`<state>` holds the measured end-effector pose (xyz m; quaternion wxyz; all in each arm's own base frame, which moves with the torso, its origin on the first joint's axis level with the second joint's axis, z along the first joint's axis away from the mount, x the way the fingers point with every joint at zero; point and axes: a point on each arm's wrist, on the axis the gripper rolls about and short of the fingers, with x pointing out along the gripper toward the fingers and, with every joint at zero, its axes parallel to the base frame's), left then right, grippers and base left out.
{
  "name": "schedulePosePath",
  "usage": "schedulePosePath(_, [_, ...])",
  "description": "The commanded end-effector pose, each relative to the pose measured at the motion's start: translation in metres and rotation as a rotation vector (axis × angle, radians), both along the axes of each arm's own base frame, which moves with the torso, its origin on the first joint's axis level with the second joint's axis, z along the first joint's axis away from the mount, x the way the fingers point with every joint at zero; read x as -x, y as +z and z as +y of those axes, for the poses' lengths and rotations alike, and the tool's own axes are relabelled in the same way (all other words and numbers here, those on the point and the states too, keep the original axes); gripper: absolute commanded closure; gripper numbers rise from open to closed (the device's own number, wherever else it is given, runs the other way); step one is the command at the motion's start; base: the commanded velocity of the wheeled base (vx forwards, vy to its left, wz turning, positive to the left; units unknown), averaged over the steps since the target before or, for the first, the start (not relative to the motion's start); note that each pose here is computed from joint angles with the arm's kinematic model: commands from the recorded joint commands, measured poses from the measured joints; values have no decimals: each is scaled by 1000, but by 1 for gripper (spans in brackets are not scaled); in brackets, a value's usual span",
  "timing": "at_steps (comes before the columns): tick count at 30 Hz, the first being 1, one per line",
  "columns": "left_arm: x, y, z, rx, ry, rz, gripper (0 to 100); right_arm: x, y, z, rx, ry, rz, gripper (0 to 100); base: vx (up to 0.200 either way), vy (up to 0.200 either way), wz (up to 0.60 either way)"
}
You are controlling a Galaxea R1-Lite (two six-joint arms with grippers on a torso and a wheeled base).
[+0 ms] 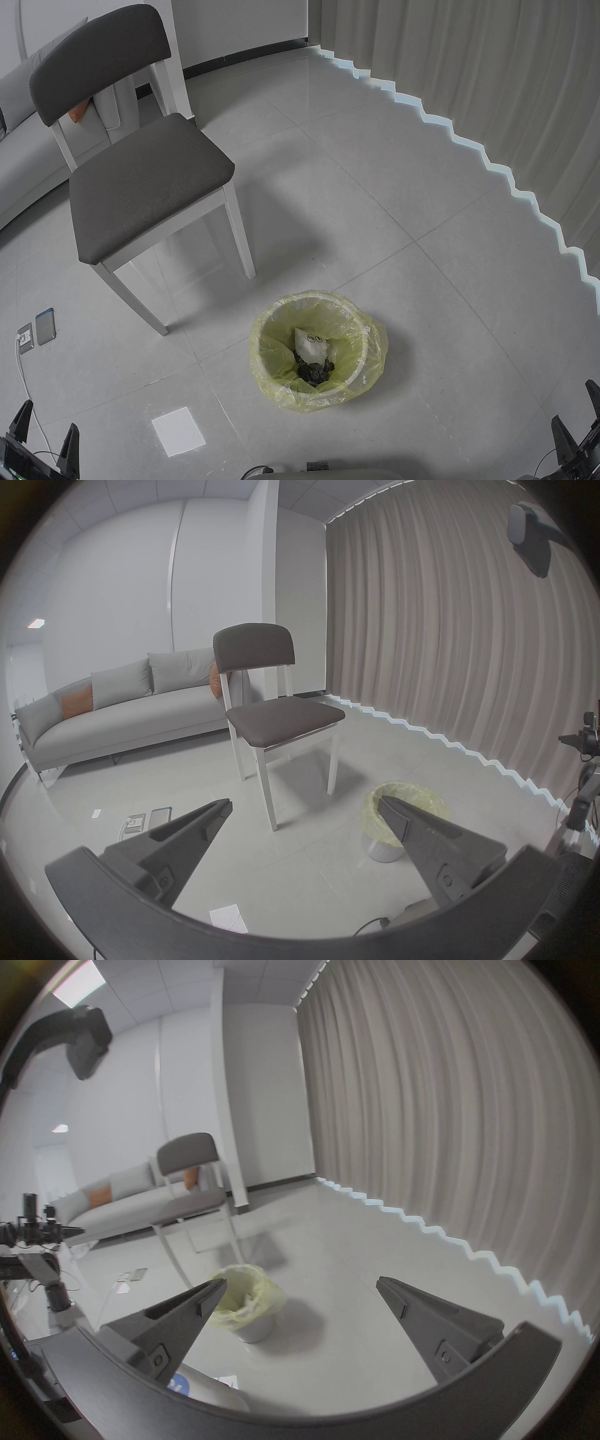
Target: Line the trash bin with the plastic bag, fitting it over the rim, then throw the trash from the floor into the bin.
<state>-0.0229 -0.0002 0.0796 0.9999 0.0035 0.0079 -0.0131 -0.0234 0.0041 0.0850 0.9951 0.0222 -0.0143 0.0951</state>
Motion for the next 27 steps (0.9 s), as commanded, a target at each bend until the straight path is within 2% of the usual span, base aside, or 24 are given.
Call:
schedulePosePath(1, [0,-5,0,13,37,-5,0,0,-3,1,-4,48,-7,0,0,0,0])
schedulePosePath(2, [0,-4,0,13,37,-7,0,-1,-3,0,1,-13,7,0,0,0,0])
schedulePosePath(5, [0,-4,1,17,36,-8,0,-1,-2,-6,-11,-302,41,0,0,0,0])
schedulePosePath(6, [0,-4,1,17,36,-8,0,-1,-2,-6,-11,-302,41,0,0,0,0])
schedulePosePath(7, [0,-5,0,19,39,-7,0,-2,-2,-7,-51,-351,61,0,0,0,0])
schedulePosePath(8, [0,-4,1,8,37,-8,0,-2,-2,-7,-48,-346,66,0,0,0,0])
schedulePosePath(11, [0,-5,0,7,32,-10,0,-2,-5,-6,36,-300,73,0,0,0,0])
schedulePosePath(14, [0,-4,0,-1,18,-2,0,-2,-8,-4,115,-165,53,0,0,0,0])
schedulePosePath(16, [-1,-4,0,-1,2,9,0,-2,-8,-4,103,-159,54,0,0,0,0])
schedulePosePath(17, [-3,-4,0,-1,-5,36,0,-2,-9,-4,59,-164,59,0,0,0,0])
schedulePosePath(20, [0,-5,0,-5,9,-10,0,-1,-9,-6,6,-264,37,0,0,0,0])
schedulePosePath(27, [0,-4,0,2,14,-19,0,-1,-9,-6,15,-251,39,0,0,0,0])
